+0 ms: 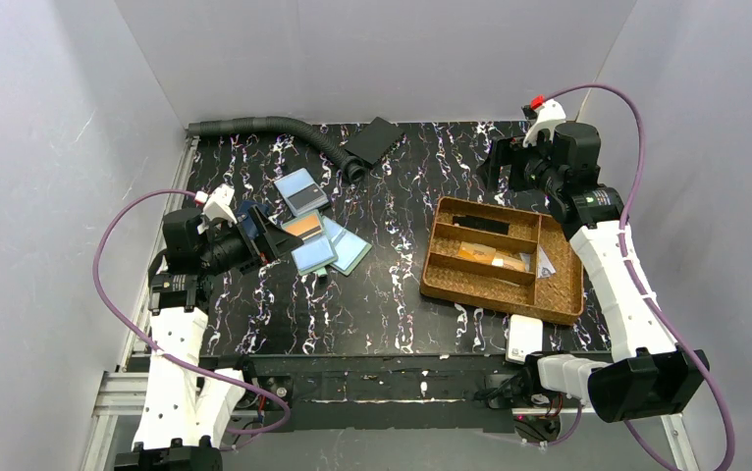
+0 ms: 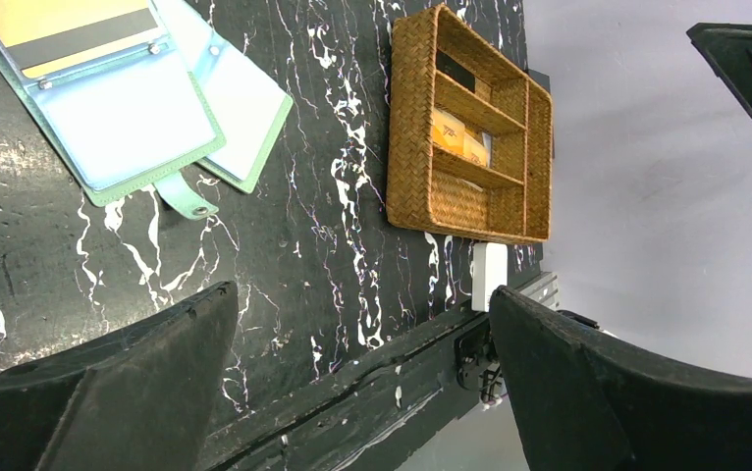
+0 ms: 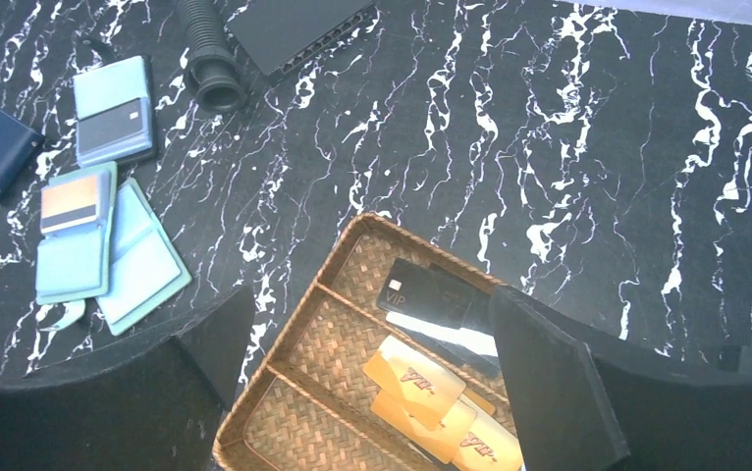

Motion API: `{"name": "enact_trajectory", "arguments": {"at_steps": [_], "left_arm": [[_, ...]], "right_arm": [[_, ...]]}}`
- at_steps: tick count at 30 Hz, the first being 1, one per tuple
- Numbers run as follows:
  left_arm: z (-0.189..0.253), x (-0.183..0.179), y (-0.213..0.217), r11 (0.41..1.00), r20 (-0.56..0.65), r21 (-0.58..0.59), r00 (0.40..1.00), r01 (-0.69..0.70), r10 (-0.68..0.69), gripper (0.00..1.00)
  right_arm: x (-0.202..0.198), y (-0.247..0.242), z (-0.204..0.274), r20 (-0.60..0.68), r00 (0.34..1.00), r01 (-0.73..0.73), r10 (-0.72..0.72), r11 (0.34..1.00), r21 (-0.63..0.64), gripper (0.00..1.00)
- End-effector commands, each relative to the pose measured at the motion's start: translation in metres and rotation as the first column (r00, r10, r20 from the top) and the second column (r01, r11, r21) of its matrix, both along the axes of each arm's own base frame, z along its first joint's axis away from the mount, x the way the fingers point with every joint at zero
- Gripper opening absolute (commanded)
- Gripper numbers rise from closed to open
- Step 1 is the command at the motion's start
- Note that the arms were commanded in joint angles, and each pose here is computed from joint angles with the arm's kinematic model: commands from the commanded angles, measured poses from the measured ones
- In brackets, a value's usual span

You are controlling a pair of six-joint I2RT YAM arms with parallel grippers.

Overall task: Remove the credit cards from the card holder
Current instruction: Pick up the card holder from the center of the board.

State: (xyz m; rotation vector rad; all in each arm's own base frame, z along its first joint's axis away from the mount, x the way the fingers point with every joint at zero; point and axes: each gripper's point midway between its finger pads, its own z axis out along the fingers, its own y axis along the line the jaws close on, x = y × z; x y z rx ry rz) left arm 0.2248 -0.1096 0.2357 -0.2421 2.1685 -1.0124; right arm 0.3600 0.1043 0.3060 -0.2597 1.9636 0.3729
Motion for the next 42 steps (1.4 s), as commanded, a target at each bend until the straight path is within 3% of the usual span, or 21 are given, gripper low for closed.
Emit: {"name": "enact_trajectory", "arguments": {"at_steps": [1,10,14,17,21,33,38,42], "left_arm": [[0.005,0.000,0.002,1.000,0.020,0.021,1.000,0.002,-0.003,0.99],[-0.002,0.006,0.008,0.998,0.012,0.059,1.000,-0.013,0.012,0.99],[-0.018,0.017,0.018,0.992,0.006,0.113,0.999,-0.049,0.049,0.99],[-0.031,0.032,0.029,0.982,0.002,0.166,0.995,-0.095,0.096,0.99],[-0.044,0.053,0.046,0.959,0.000,0.254,0.991,-0.128,0.133,0.99],[-0.094,0.100,0.105,0.823,-0.131,0.550,0.959,-0.140,0.251,0.99],[-0.123,0.112,0.113,0.792,-0.209,0.610,0.959,-0.024,0.190,0.99],[-0.142,0.117,0.133,0.729,-0.292,0.683,0.930,0.040,0.222,0.99]], "right_arm": [[-0.001,0.004,0.031,0.067,0.998,-0.004,0.000,0.998,0.061,0.98],[-0.003,0.013,0.017,0.045,0.997,-0.061,0.058,0.996,0.073,0.98],[-0.010,0.025,-0.003,0.051,0.980,-0.193,0.192,0.981,0.009,0.98],[-0.032,0.044,-0.036,0.034,0.898,-0.435,0.439,0.897,-0.079,0.98],[-0.044,0.055,-0.067,0.008,0.825,-0.562,0.565,0.821,-0.099,0.98],[-0.065,0.061,-0.119,-0.017,0.755,-0.655,0.655,0.754,-0.043,0.98],[-0.071,0.063,-0.121,-0.018,0.744,-0.669,0.668,0.743,-0.018,0.98],[-0.071,0.062,-0.117,-0.011,0.748,-0.663,0.663,0.748,-0.031,0.98]]}}
